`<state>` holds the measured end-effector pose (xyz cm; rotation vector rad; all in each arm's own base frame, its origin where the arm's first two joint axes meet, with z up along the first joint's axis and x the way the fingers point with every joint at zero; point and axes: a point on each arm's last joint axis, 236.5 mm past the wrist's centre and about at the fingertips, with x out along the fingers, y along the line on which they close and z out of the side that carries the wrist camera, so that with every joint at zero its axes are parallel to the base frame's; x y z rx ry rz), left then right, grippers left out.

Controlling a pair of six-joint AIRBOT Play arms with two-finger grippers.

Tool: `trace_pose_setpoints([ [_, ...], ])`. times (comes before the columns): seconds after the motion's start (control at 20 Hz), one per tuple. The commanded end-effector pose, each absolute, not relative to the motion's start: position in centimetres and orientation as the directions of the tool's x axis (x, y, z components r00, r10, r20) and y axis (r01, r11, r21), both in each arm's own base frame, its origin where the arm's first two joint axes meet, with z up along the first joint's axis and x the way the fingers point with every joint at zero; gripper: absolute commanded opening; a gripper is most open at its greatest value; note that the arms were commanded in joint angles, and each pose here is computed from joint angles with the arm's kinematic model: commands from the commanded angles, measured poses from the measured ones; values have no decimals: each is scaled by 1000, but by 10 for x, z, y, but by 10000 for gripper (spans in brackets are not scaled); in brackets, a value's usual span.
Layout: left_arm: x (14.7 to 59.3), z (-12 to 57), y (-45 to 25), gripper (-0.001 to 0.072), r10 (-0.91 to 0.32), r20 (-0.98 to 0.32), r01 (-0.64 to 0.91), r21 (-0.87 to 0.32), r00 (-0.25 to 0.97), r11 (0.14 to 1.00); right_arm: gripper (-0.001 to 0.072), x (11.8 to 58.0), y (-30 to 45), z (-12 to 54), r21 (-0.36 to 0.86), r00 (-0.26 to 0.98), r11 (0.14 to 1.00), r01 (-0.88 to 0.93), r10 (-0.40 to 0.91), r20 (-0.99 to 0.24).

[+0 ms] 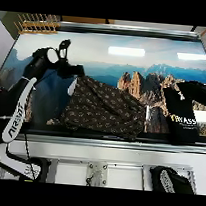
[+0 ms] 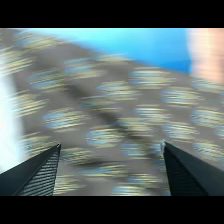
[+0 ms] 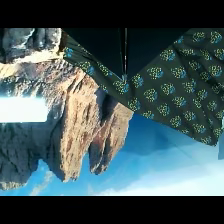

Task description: Fold the clothes and pants, and hang the long-sleeved shirts on hangers.

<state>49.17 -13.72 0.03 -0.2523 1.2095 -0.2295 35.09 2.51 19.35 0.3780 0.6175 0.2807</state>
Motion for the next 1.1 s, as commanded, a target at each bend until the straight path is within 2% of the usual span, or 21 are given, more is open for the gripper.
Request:
trace_pose_setpoints([
  [0.0, 481, -63, -69, 714, -303, -936, -157, -331, 176, 931, 18, 347, 28, 189, 430, 766, 891, -148, 378, -520],
  [0.3, 474, -105, -107, 715, -469, -880, -223, -474, 75, 852, 19, 346, 30, 184, 438, 750, 887, -148, 389, -534],
  [0.5, 472, -112, -136, 715, -469, -881, -175, -473, 64, 864, 29, 353, 28, 169, 499, 723, 862, -89, 401, -563],
  [0.55, 474, -110, -144, 709, -468, -880, -156, -474, 76, 867, 65, 355, 26, 160, 503, 707, 861, -77, 402, -581],
  [0.65, 480, -101, -158, 290, -470, -878, -116, -478, 94, 871, 544, 360, 23, 131, 525, 653, 850, -37, 418, -632],
  [0.7, 486, -93, -163, 57, -473, -874, -93, -483, 111, 871, 608, 361, 20, 109, 530, 615, 848, -3, 419, -668],
  [0.75, 493, -84, -165, 4, -476, -870, -64, -487, 131, 871, 608, 361, 15, 84, 526, 569, 850, 33, 417, -709],
  [0.9, 508, -54, -168, 4, -488, -856, -15, -497, 170, 868, 609, 352, 5, -7, 514, 394, 843, 159, 423, -816],
  [1.05, 513, -42, -169, 4, -493, -850, 18, -498, 184, 867, 609, 353, 23, -71, 556, 269, 800, 227, 497, -825],
])
